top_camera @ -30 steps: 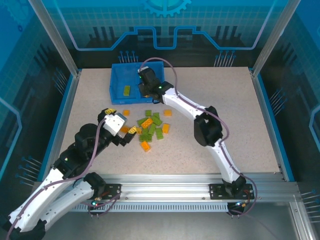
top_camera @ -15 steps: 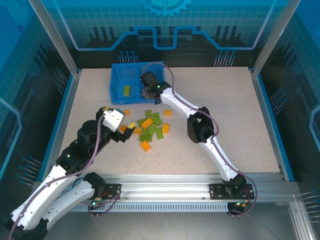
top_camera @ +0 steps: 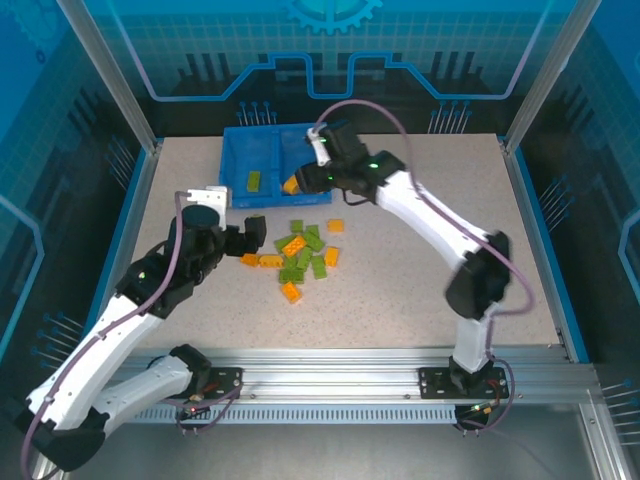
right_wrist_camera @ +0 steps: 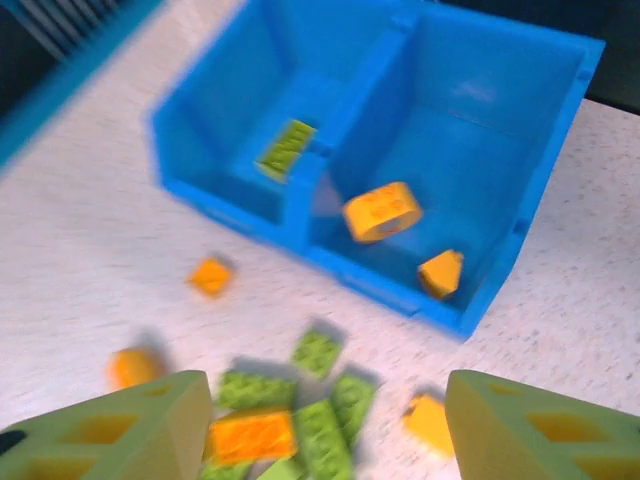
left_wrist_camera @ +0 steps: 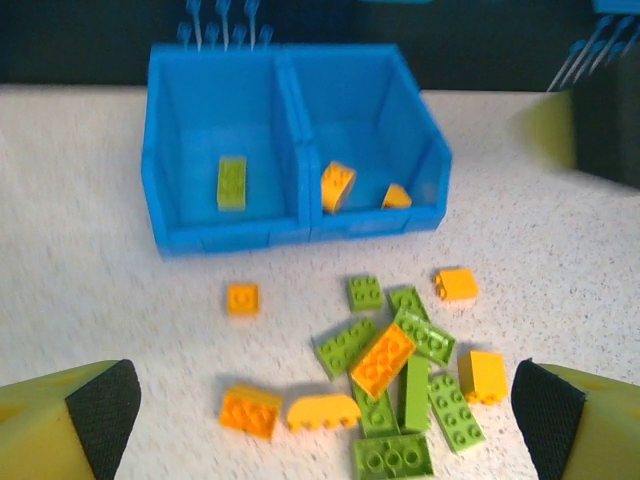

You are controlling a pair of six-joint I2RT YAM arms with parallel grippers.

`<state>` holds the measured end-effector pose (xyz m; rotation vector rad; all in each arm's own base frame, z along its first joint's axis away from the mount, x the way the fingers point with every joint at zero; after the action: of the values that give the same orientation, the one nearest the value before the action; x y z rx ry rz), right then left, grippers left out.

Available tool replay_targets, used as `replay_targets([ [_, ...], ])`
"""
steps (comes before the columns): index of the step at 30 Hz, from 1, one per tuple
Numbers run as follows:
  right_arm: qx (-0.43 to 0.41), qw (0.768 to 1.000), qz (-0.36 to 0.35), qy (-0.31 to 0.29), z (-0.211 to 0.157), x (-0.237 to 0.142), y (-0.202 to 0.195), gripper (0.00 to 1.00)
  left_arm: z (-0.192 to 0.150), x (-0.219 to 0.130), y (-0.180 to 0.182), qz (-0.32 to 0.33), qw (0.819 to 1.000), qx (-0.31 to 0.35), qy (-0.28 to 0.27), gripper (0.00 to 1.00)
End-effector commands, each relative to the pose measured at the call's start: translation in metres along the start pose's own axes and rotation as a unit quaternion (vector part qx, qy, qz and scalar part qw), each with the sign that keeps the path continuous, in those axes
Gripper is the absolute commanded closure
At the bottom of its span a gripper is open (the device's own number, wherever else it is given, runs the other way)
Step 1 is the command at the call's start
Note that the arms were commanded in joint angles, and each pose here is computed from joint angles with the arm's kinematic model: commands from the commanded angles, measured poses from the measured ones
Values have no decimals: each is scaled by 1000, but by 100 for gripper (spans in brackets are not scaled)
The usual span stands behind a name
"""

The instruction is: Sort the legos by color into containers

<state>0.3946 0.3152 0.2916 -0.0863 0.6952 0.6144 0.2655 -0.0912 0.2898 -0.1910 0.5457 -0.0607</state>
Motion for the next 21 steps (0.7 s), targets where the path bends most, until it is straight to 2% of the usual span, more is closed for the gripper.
replay_targets([
  [1,-1,993,120,18,-31,-46,36,27,-40,17,22,61,986,-142,58,1],
  [3,-3,987,159,21,-50,-69,48,18,-57,32,28,77,975,-196,74,1],
  [6,6,978,206,27,-72,-92,62,2,-87,52,40,116,940,-297,124,1],
  [7,11,976,217,31,-78,-98,65,0,-97,60,42,124,925,-330,146,1],
  [10,25,973,227,42,-89,-104,69,0,-119,80,41,132,889,-392,196,1],
  [17,33,973,223,60,-96,-101,74,0,-156,132,52,134,826,-490,245,2],
  [19,29,974,216,66,-99,-98,76,0,-162,145,56,136,819,-497,253,5],
  [21,27,974,214,72,-101,-96,78,0,-163,155,61,141,823,-491,249,8],
])
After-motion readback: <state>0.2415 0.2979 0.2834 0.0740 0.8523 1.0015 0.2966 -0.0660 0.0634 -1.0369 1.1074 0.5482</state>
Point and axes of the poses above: each hand's point on the last joint's axis, 136 mm out from that joint toward the fingers, its own x axis out along the fingers, its own y axis along the line the jaws close on, z = x × y, the point moved 1 cm from there along -x, back along the fingers, and after that the axes turned 2 degrees about -x, right-handed, at the moved point
